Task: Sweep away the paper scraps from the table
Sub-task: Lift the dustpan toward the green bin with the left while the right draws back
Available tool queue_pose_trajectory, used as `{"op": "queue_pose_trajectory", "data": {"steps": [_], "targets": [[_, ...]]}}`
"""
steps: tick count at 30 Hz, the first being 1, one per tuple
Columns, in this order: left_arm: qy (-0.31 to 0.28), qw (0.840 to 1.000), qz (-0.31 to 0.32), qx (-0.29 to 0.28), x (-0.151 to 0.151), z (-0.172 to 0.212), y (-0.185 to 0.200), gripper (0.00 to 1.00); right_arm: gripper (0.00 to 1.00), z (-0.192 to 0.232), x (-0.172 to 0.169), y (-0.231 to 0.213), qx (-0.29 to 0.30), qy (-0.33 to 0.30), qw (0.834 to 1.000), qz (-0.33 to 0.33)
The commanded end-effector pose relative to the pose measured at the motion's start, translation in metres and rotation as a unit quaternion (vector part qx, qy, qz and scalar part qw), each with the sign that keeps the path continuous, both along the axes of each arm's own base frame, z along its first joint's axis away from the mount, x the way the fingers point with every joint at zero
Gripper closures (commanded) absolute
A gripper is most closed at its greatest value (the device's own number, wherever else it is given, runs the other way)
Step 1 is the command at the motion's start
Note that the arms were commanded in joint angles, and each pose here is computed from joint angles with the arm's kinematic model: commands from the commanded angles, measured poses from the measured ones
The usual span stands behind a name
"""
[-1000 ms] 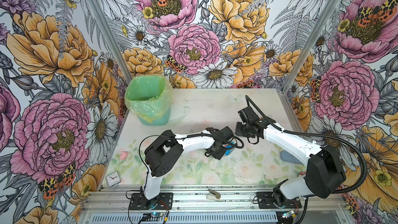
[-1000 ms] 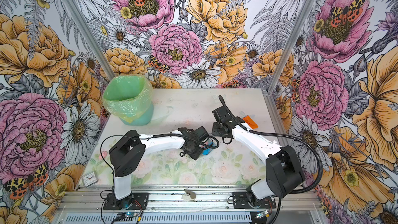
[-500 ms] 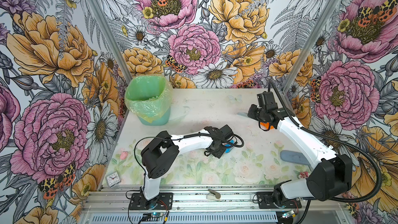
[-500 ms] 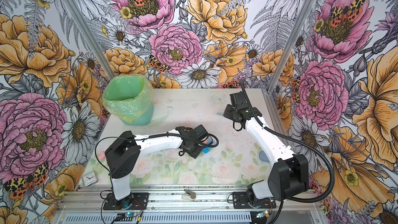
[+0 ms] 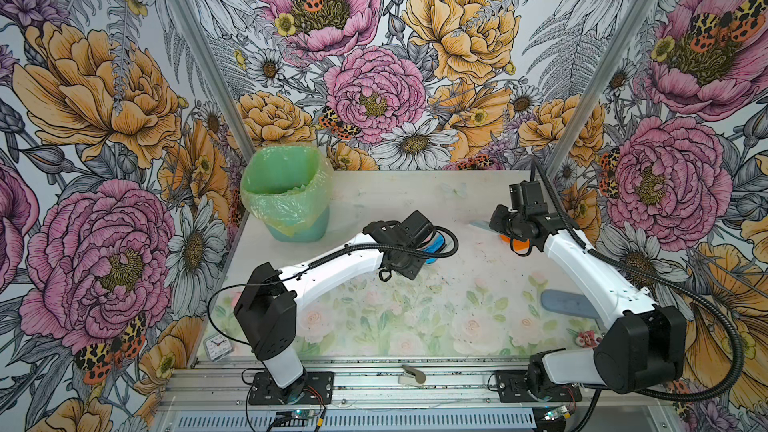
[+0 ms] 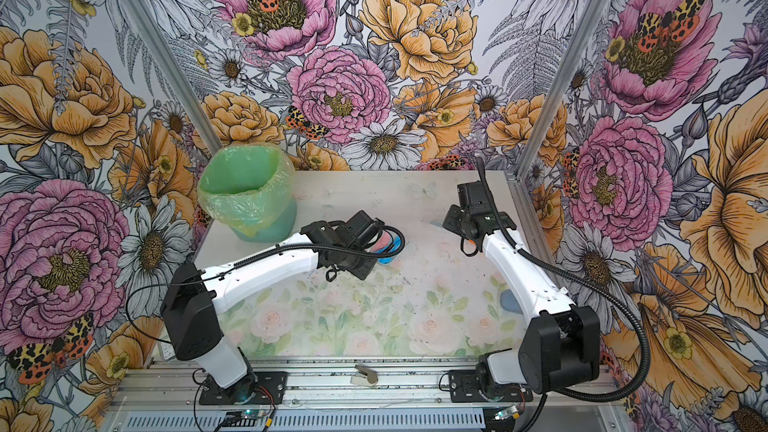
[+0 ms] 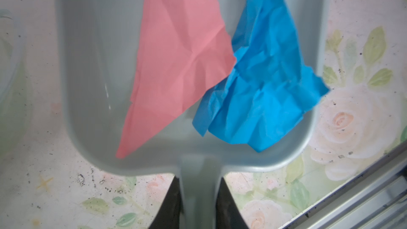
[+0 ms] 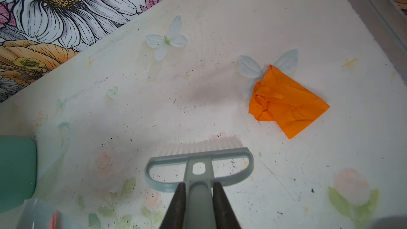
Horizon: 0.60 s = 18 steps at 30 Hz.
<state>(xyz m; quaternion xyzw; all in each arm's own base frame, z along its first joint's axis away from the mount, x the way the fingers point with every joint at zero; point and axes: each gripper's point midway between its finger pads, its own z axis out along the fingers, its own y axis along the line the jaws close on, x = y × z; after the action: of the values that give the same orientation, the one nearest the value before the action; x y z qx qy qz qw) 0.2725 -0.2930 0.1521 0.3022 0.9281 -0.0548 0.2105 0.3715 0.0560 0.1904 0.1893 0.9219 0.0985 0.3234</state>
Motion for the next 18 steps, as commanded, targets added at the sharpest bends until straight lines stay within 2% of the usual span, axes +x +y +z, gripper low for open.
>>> {"op": "queue_pose_trajectory", "data": {"steps": [1,18], "targets": [[-0.028,1.0,0.004,0.0,0.009,0.029,0.015,1.0,1.0,0.006,-0.003,-0.002,0.003,-0.011,1.0,0.004],[-0.103,0.99,0.081,-0.047,0.045,0.125,0.082,0.96,1.0,-0.015,-0.002,0.002,0.014,0.011,1.0,0.01]]}}
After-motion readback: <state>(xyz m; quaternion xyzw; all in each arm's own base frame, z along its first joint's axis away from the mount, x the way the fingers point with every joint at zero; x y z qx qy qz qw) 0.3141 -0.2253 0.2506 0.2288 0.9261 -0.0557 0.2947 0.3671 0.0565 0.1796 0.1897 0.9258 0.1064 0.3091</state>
